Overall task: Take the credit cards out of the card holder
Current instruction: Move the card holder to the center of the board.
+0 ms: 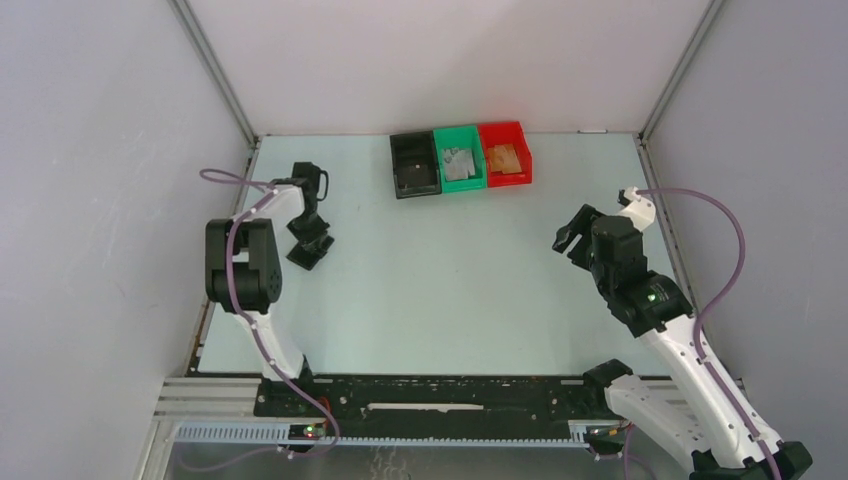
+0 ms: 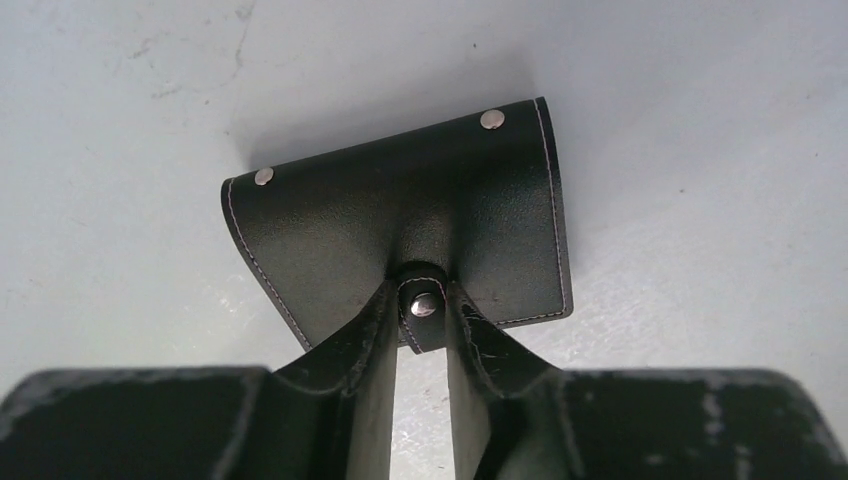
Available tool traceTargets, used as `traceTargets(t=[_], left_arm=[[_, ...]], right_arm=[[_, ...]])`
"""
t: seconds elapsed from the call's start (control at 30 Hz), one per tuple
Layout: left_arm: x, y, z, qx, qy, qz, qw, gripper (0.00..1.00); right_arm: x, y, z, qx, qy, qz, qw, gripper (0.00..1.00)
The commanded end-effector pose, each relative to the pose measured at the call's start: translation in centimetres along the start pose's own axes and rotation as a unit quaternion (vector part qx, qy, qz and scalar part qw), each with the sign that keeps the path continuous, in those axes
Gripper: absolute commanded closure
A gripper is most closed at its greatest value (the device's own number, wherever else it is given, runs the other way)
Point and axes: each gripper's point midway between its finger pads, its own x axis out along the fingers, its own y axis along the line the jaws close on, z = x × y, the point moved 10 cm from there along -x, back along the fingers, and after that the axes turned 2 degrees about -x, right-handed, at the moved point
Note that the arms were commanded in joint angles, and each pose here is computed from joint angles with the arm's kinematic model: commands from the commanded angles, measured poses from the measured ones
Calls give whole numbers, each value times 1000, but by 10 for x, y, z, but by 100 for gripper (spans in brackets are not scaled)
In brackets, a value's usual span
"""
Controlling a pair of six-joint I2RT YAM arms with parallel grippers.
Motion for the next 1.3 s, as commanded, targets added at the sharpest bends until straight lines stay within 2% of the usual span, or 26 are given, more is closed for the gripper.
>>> traceTargets(t=[0.0, 0.13, 0.2, 0.23, 0.43, 0.53, 0.6, 0.63, 0.7, 0.77, 0.87, 1.0, 1.27], left_arm=[[-11, 0, -23, -6, 25, -46, 999, 77], [-32, -8, -54, 30, 37, -90, 995, 85], [-45, -14, -73, 50, 46, -117, 991, 98], [-51, -17, -83, 61, 56, -133, 988, 100], [-98, -45, -149, 109, 113, -230, 960, 100], [-122, -67, -184, 140, 150, -304, 930, 100], [-136, -83, -204, 172, 178, -337, 909, 97], [-142, -90, -212, 189, 187, -345, 900, 91], [-152, -101, -223, 215, 206, -359, 884, 71], [-163, -106, -225, 227, 223, -382, 867, 58], [-184, -102, -212, 235, 201, -417, 855, 42], [-201, -89, -182, 220, 163, -450, 850, 41], [-185, -30, -114, 133, 87, -453, 877, 44]], right_arm=[[2, -1, 1, 12, -8, -10, 1000, 23], [3, 0, 0, 12, -4, -10, 1000, 23], [4, 0, -1, 13, -2, -10, 1000, 23], [4, 0, -1, 14, -1, -9, 1000, 23], [5, 1, -4, 18, 6, -2, 1000, 24], [5, 2, -6, 22, 12, 1, 1000, 24], [5, 3, -6, 26, 15, 5, 1000, 24], [4, 3, -6, 26, 16, 7, 999, 24], [2, 2, -7, 27, 18, 7, 999, 24], [-1, -1, -8, 30, 20, 3, 999, 24], [-5, -4, -11, 32, 23, -3, 999, 24], [-4, 6, -19, 41, 39, 22, 998, 26], [-3, 82, -80, 36, 117, 77, 989, 26]])
